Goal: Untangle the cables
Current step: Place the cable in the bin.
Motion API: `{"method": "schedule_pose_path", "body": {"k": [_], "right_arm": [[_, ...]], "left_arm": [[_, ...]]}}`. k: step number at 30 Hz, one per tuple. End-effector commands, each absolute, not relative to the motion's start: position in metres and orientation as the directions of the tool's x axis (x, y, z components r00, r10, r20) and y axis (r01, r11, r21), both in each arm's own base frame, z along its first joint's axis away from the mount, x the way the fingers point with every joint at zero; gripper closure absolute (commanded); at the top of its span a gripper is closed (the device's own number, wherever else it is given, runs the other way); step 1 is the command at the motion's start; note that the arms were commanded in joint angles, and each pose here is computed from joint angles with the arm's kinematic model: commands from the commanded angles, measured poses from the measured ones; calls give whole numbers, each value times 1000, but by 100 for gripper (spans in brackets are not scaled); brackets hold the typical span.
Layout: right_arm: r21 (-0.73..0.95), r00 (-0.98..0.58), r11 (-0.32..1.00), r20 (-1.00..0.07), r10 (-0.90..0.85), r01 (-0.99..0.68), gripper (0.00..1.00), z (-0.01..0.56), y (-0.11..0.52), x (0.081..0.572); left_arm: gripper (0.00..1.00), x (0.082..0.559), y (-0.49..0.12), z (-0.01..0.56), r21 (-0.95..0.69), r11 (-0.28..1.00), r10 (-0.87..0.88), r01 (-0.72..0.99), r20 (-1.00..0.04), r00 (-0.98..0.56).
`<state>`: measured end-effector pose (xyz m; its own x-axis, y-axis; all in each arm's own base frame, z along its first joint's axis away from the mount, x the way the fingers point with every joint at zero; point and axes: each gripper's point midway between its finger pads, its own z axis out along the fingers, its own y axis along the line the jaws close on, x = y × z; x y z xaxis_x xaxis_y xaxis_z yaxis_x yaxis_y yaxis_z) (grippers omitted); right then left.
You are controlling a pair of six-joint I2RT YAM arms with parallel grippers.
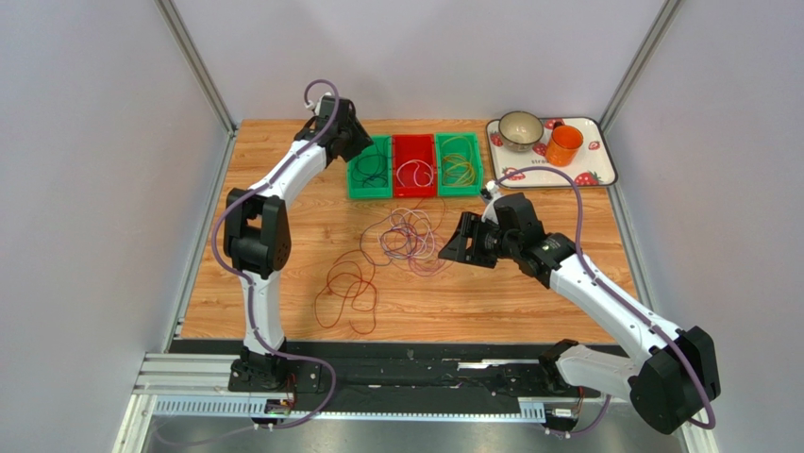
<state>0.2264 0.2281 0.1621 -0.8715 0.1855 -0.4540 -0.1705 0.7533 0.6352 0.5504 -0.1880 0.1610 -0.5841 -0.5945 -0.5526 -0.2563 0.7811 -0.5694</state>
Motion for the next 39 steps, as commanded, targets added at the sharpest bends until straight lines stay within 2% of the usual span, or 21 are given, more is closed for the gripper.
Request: {"method": "schedule_pose_path", "body": {"k": [1, 3, 7, 12, 15, 21, 31, 39], "right_arm": [[651, -846, 729, -496, 195, -213, 38, 184, 237, 235], [652, -844, 727, -498, 197, -215, 38, 186, 237, 236], [651, -842, 727, -502, 197, -218, 38, 189, 239, 237], [648, -843, 728, -503, 191, -222, 38, 190, 242, 235], [645, -842, 732, -505, 191, -221, 38, 190, 241, 233], [640, -845, 738, -500, 190, -213, 38, 187, 239, 231], [627, -853, 752, -491, 179, -203, 38, 177, 240, 234], [623, -857, 757, -484, 174, -198, 38, 173, 242, 237]], "left_arm": [[47, 542, -182, 219, -600, 777, -596, -192, -602, -531], [47, 535, -180, 231, -603, 779, -591, -172, -615, -522], [54, 533, -183, 243, -613, 782, -576, -118, -636, -512], [56, 545, -204, 218, -619, 782, -531, -74, -600, -598], [68, 556, -218, 199, -634, 771, -513, -49, -574, -638], [85, 576, -242, 179, -671, 741, -495, -2, -545, -677], [87, 587, -230, 129, -588, 807, -449, -58, -547, -707], [91, 591, -182, 105, -483, 858, -459, -178, -564, -687]]}}
